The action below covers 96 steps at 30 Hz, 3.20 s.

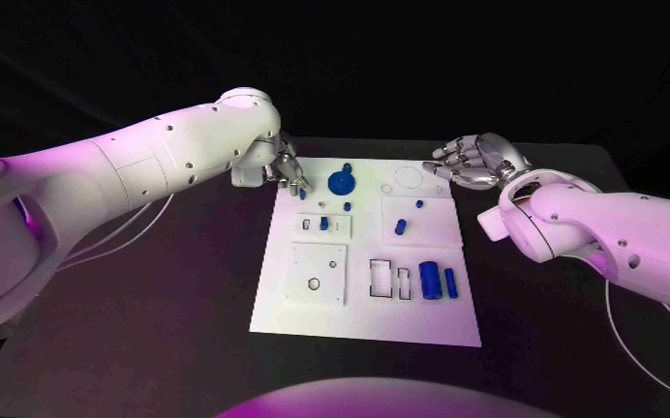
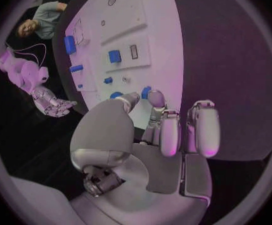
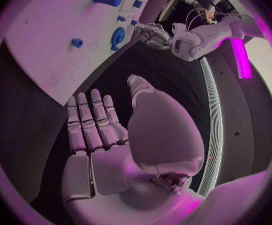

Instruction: Assemble the parts on the task board

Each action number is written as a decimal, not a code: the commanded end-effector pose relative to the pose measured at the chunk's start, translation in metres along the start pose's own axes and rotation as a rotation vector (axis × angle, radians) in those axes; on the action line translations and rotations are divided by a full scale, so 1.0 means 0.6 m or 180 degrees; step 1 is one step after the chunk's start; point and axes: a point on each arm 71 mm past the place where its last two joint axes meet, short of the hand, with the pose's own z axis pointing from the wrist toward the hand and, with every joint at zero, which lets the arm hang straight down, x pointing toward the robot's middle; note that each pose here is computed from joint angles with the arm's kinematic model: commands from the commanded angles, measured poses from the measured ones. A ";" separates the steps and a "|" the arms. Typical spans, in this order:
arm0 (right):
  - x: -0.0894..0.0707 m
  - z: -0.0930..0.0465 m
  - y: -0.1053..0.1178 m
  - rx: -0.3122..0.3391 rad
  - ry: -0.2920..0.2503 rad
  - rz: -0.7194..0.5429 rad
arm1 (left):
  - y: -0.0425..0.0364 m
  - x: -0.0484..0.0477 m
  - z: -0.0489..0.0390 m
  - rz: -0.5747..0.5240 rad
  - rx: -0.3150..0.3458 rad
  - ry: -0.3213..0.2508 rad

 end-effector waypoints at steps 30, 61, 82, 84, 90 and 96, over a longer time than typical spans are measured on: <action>0.003 0.001 0.002 -0.0037 0.0053 -0.0011 | -0.006 0.002 0.002 -0.0101 0.0093 0.0045; 0.003 0.001 -0.001 -0.0032 0.0050 -0.0011 | 0.024 0.033 -0.049 -0.0714 0.0500 -0.0105; 0.005 -0.001 -0.003 -0.0046 0.0037 0.0007 | 0.027 0.103 -0.055 -0.0454 0.0588 -0.0219; 0.005 -0.001 -0.003 -0.0044 0.0040 0.0007 | 0.023 0.108 -0.053 -0.0390 0.0585 -0.0163; 0.005 -0.001 -0.004 -0.0038 0.0047 0.0010 | 0.018 0.112 -0.048 -0.0320 0.0570 -0.0100; 0.006 -0.001 -0.004 -0.0034 0.0051 0.0011 | 0.015 0.114 -0.042 -0.0231 0.0535 -0.0013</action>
